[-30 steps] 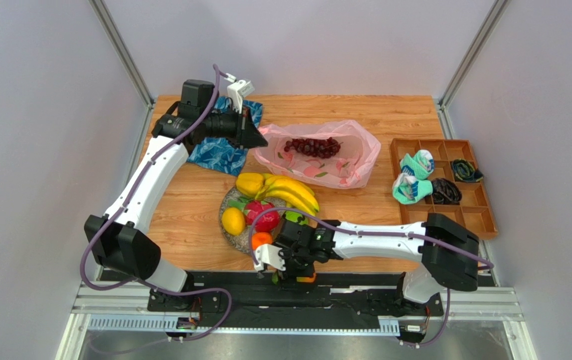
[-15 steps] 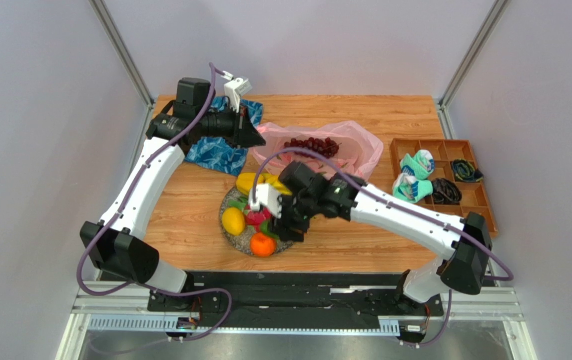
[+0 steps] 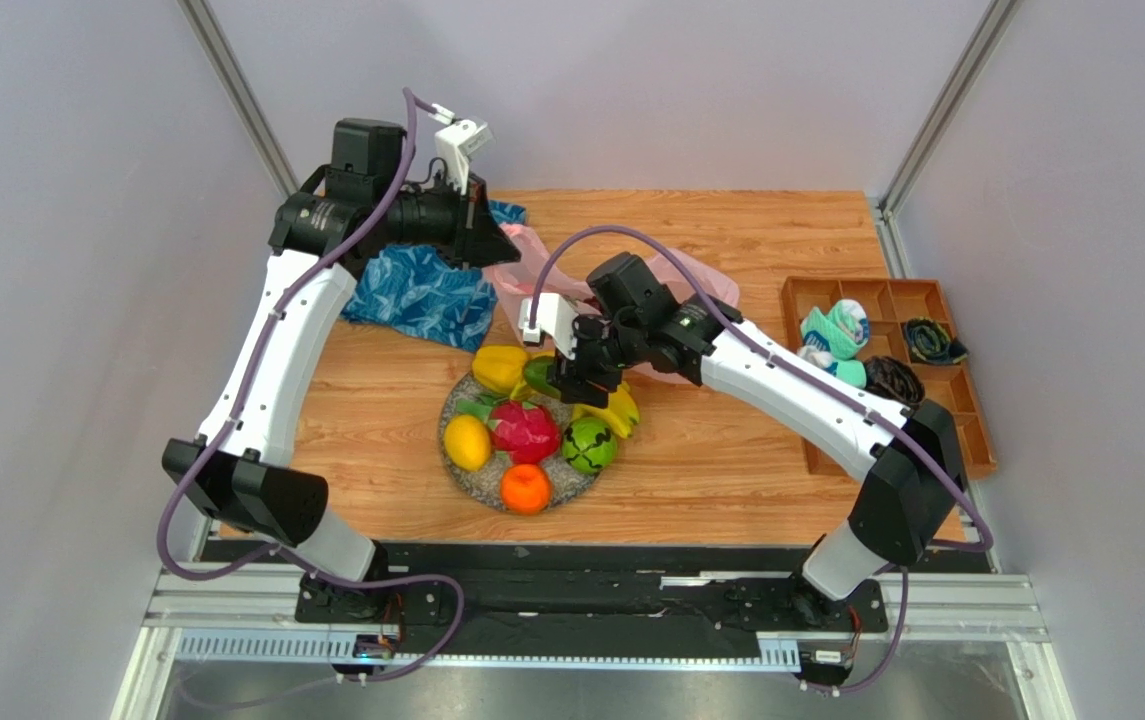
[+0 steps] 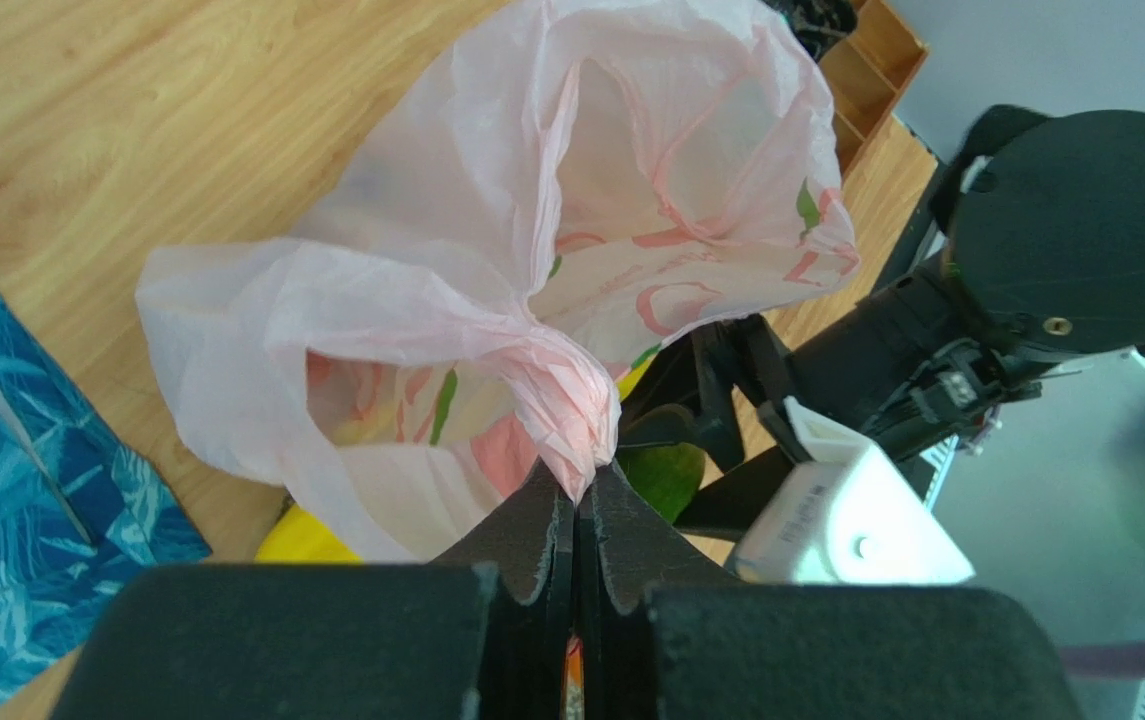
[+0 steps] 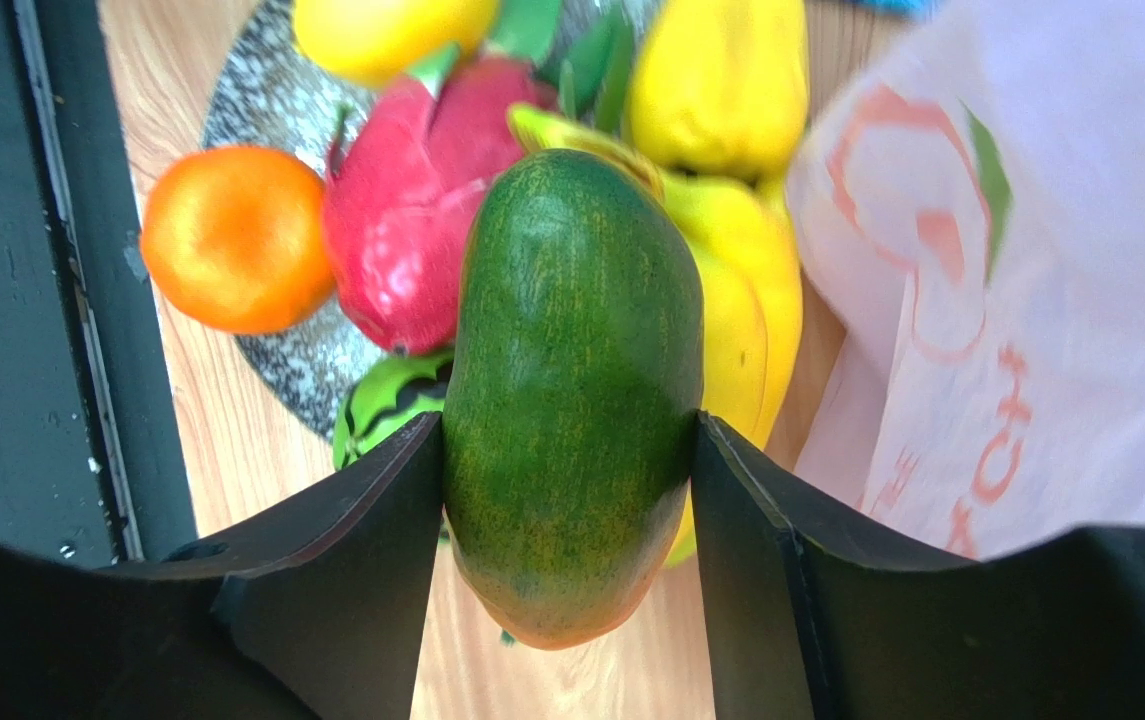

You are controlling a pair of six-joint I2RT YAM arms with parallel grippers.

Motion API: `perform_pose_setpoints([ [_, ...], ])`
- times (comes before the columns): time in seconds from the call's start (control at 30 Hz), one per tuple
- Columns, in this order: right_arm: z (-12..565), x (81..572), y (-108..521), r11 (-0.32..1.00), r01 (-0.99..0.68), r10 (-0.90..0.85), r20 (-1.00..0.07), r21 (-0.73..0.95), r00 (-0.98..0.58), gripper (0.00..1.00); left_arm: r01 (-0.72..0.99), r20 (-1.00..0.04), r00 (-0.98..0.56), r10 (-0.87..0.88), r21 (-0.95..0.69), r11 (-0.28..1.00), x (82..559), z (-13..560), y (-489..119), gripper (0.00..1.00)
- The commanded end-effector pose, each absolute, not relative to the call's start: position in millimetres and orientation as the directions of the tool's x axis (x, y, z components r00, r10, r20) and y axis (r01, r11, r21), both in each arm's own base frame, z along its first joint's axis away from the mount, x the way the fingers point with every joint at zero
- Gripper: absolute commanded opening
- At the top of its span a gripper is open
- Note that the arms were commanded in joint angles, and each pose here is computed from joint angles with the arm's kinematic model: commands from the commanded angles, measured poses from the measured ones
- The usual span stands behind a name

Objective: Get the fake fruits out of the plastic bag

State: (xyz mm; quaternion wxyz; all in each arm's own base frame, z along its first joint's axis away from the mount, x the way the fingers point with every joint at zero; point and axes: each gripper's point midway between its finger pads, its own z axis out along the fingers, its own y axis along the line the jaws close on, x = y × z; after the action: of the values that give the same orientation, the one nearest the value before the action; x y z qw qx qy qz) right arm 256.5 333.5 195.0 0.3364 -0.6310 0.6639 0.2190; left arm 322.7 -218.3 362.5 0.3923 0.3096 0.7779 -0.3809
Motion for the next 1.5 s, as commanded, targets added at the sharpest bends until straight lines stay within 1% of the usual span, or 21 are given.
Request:
perform_pose_setpoints([
  [0.0, 208.3, 245.8, 357.4, -0.011, -0.982, -0.591, -0.791, -0.186, 0.157, 0.53, 0.761, -0.823, -0.532, 0.197, -0.363, 0.538, 326.3, 354.8, -212.1, 0.0],
  [0.03, 203.8, 243.0, 357.6, -0.017, -0.984, -0.593, -0.79, -0.178, 0.153, 0.54, 0.757, -0.819, -0.54, 0.196, -0.369, 0.54, 327.4, 353.0, -212.5, 0.0],
  [0.13, 183.2, 237.2, 352.3, -0.008, -0.99, -0.63, -0.768, -0.138, 0.112, 0.61, 0.755, -0.819, -0.542, 0.188, -0.376, 0.537, 329.6, 353.8, -214.1, 0.0],
  [0.17, 173.4, 240.2, 347.2, 0.019, -0.991, -0.654, -0.751, -0.135, 0.09, 0.74, 0.756, -0.821, -0.539, 0.188, -0.374, 0.537, 330.5, 354.2, -214.3, 0.0],
  [0.2, 169.7, 242.6, 346.5, 0.048, -0.991, -0.662, -0.747, -0.127, 0.064, 0.99, 0.757, -0.824, -0.534, 0.186, -0.369, 0.539, 331.4, 355.5, -214.1, 0.0],
  [0.23, 167.5, 245.6, 344.1, 0.076, -0.989, -0.673, -0.738, -0.127, 0.043, 1.0, 0.756, -0.822, -0.537, 0.188, -0.37, 0.539, 332.9, 353.8, -214.5, 0.0],
  [0.27, 166.3, 250.8, 340.8, 0.108, -0.984, -0.687, -0.726, -0.139, 0.027, 1.0, 0.756, -0.824, -0.536, 0.186, -0.37, 0.54, 333.6, 354.9, -214.1, 0.0],
  [0.37, 190.9, 254.5, 338.3, 0.154, -0.977, -0.66, -0.751, -0.148, 0.01, 1.0, 0.76, -0.825, -0.534, 0.188, -0.371, 0.533, 334.5, 354.9, -214.8, 0.0],
  [0.5, 251.5, 252.6, 336.6, 0.205, -0.964, -0.585, -0.811, -0.167, 0.016, 1.0, 0.768, -0.828, -0.527, 0.19, -0.369, 0.523, 335.0, 354.9, -216.6, 0.0],
  [0.53, 279.7, 254.9, 336.4, 0.233, -0.954, -0.546, -0.837, -0.189, 0.032, 1.0, 0.768, -0.828, -0.528, 0.19, -0.371, 0.522, 334.7, 354.5, -216.8, 0.0],
  [0.63, 329.6, 270.2, 324.2, 0.34, -0.908, -0.49, -0.87, -0.245, 0.051, 1.0, 0.77, -0.826, -0.531, 0.19, -0.376, 0.516, 332.1, 355.3, -217.1, 0.0],
  [0.7, 353.3, 288.0, 305.6, 0.424, -0.863, -0.459, -0.887, -0.275, 0.057, 0.96, 0.767, -0.82, -0.541, 0.188, -0.389, 0.51, 329.2, 354.5, -217.6, 0.0],
  [0.8, 362.9, 315.9, 276.1, 0.529, -0.796, -0.431, -0.901, -0.293, 0.046, 0.89, 0.764, -0.805, -0.562, 0.191, -0.417, 0.493, 324.0, 347.0, -219.4, 0.0],
  [0.9, 332.2, 340.6, 252.4, 0.562, -0.768, -0.469, -0.883, -0.306, 0.009, 0.82, 0.751, -0.784, -0.586, 0.203, -0.432, 0.499, 322.0, 333.1, -218.1, 0.0],
  [0.93, 321.0, 344.8, 248.9, 0.555, -0.77, -0.495, -0.869, -0.315, -0.001, 0.79, 0.748, -0.78, -0.59, 0.209, -0.43, 0.505, 323.1, 329.3, -217.2, 0.0],
  [0.97, 309.2, 345.8, 247.7, 0.519, -0.787, -0.528, -0.849, -0.332, 0.01, 0.72, 0.746, -0.776, -0.592, 0.216, -0.427, 0.511, 323.4, 326.5, -216.1, 0.0],
  [1.03, 270.9, 346.5, 242.2, 0.483, -0.814, -0.583, -0.812, -0.324, -0.023, 0.67, 0.748, -0.774, -0.59, 0.23, -0.418, 0.515, 327.0, 320.7, -215.5, 0.0],
  [1.1, 235.5, 343.6, 240.3, 0.453, -0.833, -0.622, -0.782, -0.318, -0.039, 0.67, 0.743, -0.769, -0.595, 0.233, -0.417, 0.523, 330.8, 318.8, -215.3, 0.0],
  [1.2, 203.5, 340.8, 238.5, 0.438, -0.853, -0.655, -0.751, -0.283, -0.088, 0.65, 0.746, -0.766, -0.597, 0.237, -0.422, 0.515, 335.6, 317.0, -217.5, 0.0],
  [1.33, 176.7, 344.8, 240.9, 0.418, -0.87, -0.682, -0.723, -0.261, -0.11, 0.59, 0.74, -0.749, -0.615, 0.248, -0.437, 0.512, 342.3, 304.4, -219.9, 0.0],
  [1.47, 156.8, 365.3, 241.8, 0.429, -0.857, -0.716, -0.686, -0.287, -0.129, 0.58, 0.737, -0.738, -0.629, 0.245, -0.465, 0.49, 344.2, 300.3, -224.9, 0.0],
])
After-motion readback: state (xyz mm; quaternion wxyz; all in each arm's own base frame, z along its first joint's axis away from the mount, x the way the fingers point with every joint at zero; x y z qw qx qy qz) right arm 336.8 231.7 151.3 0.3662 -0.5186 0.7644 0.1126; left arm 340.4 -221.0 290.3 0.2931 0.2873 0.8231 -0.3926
